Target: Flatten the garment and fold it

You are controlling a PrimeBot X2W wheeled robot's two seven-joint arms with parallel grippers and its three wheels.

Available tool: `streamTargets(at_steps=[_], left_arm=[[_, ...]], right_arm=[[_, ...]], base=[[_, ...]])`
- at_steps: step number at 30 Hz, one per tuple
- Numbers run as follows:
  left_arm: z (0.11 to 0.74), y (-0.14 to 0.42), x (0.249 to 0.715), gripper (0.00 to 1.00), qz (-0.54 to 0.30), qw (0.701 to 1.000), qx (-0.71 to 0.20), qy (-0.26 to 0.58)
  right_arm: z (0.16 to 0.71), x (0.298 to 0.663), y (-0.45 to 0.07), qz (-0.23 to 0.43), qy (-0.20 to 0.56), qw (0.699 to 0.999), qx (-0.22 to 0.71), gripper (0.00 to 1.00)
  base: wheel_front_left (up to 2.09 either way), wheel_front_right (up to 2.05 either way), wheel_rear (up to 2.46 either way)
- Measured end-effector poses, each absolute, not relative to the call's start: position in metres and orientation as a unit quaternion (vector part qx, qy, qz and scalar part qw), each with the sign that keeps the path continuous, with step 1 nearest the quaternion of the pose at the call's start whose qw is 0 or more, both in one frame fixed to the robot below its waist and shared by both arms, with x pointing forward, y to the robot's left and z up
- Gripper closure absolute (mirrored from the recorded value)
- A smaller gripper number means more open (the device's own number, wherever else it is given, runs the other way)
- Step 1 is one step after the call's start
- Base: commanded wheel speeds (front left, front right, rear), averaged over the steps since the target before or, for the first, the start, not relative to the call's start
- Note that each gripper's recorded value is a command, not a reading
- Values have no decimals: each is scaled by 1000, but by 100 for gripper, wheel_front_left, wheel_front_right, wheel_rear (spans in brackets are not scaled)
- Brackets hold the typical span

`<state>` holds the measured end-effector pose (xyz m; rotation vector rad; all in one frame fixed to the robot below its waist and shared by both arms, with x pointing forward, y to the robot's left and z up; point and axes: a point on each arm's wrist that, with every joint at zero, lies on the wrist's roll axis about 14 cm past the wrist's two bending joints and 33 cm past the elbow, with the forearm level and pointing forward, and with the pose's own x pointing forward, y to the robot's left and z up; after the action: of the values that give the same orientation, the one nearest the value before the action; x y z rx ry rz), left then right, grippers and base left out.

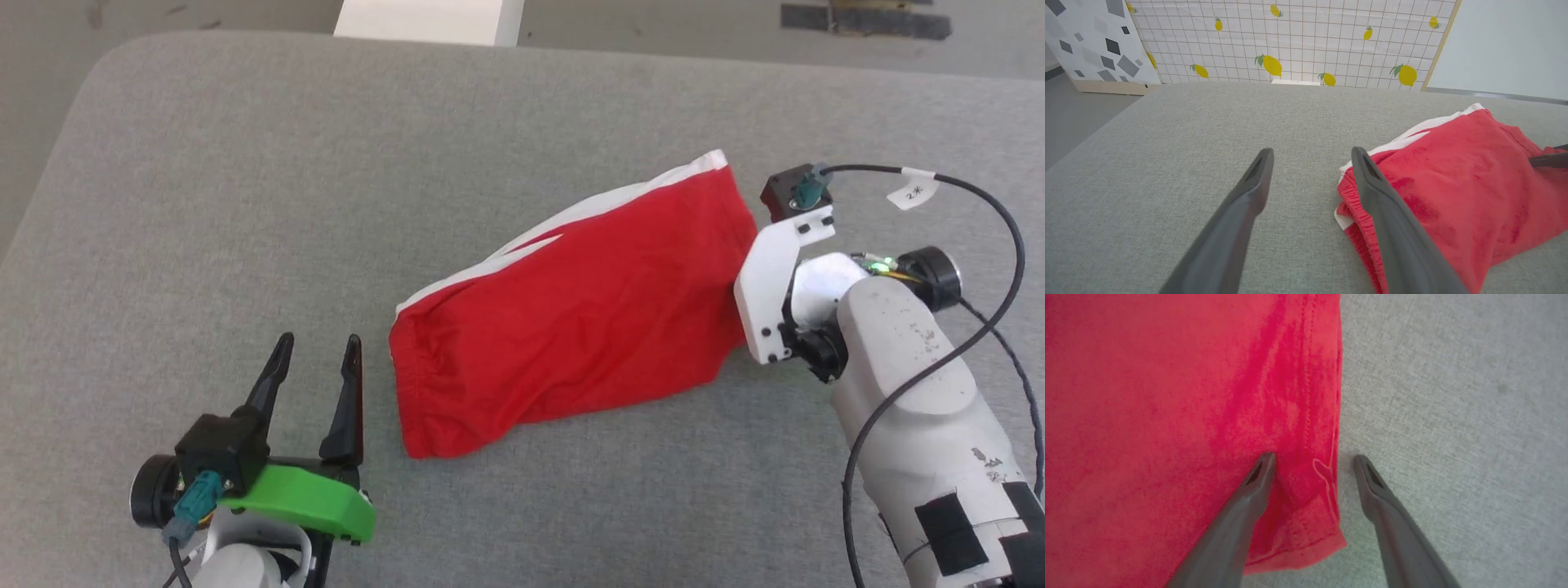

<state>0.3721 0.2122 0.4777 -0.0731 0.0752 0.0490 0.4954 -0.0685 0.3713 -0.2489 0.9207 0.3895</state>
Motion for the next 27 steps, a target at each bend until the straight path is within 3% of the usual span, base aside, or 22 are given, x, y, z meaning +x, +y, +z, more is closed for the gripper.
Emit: streamTargets(at_steps=[2,3,4,5,10,15,19,27], left_arm=[[474,214,374,0,26,998,-37,44],[470,215,374,0,27,997,-42,53],[467,215,374,0,31,996,-58,64],[464,213,374,0,33,994,-78,75],[469,177,375,0,-19,981,-133,142],[457,152,360,0,-69,957,-116,257],[437,159,352,0,-65,938,-76,332],[391,162,350,0,-57,910,-69,404]], right_arm=[[367,497,-66,189,446,866,-122,0],[365,497,-65,190,453,862,-123,13],[364,498,-63,191,457,860,-122,67],[363,498,-62,191,459,859,-122,100],[368,499,-60,192,456,861,-115,100],[373,497,-63,188,453,864,-112,100],[374,495,-64,189,451,866,-106,100],[373,493,-66,191,451,867,-92,100]], base=[[0,0,0],[0,0,0],[0,0,0],[0,0,0],[0,0,0],[0,0,0],[0,0,0],[0,0,0]])
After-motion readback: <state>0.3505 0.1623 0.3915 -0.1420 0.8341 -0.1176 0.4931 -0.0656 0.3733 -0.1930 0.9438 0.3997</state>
